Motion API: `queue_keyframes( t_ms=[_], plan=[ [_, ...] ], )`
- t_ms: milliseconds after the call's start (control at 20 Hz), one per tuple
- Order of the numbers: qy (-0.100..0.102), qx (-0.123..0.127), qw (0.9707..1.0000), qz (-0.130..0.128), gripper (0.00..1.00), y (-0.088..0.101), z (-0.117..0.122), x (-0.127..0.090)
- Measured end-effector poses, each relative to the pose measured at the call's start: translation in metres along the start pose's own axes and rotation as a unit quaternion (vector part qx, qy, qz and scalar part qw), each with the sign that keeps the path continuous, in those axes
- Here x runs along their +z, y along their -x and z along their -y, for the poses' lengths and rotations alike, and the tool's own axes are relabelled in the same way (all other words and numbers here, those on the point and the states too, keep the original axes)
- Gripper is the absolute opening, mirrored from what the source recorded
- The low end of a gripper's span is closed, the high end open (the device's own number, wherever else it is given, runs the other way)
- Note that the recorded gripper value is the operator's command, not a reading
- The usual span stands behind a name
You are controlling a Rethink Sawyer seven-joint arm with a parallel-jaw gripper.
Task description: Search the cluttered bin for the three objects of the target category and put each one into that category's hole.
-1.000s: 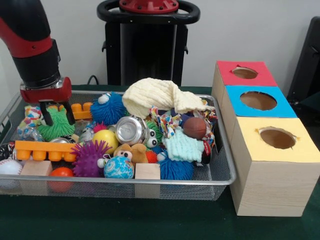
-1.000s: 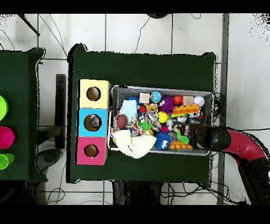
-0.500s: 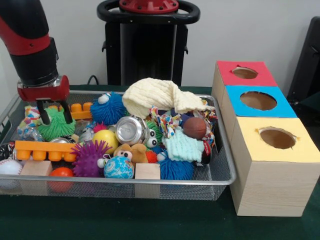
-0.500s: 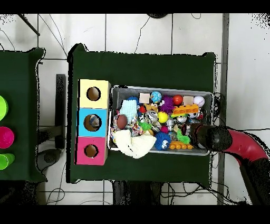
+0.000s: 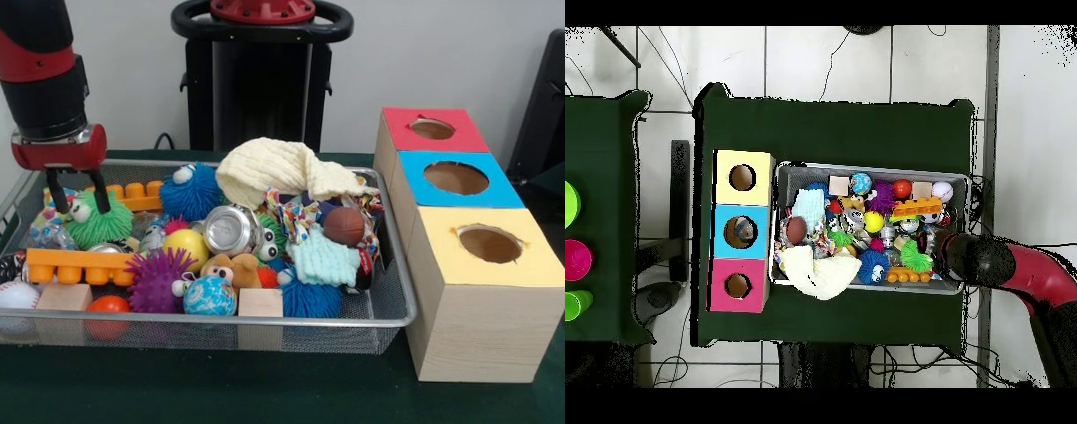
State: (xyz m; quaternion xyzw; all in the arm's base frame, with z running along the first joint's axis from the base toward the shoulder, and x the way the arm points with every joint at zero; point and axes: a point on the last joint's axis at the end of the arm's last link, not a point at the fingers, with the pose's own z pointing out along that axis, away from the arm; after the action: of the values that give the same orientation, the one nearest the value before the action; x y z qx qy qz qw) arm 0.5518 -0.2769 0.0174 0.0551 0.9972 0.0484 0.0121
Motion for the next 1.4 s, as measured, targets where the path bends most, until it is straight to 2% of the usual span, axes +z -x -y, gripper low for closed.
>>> queue_keyframes(
  t_ms=[650,1000,1400],
  plan=[
    [0.002,0.000,1.0000,0.002,1.00,0.003,0.003,0.015],
    [-0.010,-0.019,0.9998,0.002,1.00,-0.002,0.008,0.027],
    [-0.019,-0.025,0.9995,0.004,1.00,-0.002,0.011,0.026]
  ],
)
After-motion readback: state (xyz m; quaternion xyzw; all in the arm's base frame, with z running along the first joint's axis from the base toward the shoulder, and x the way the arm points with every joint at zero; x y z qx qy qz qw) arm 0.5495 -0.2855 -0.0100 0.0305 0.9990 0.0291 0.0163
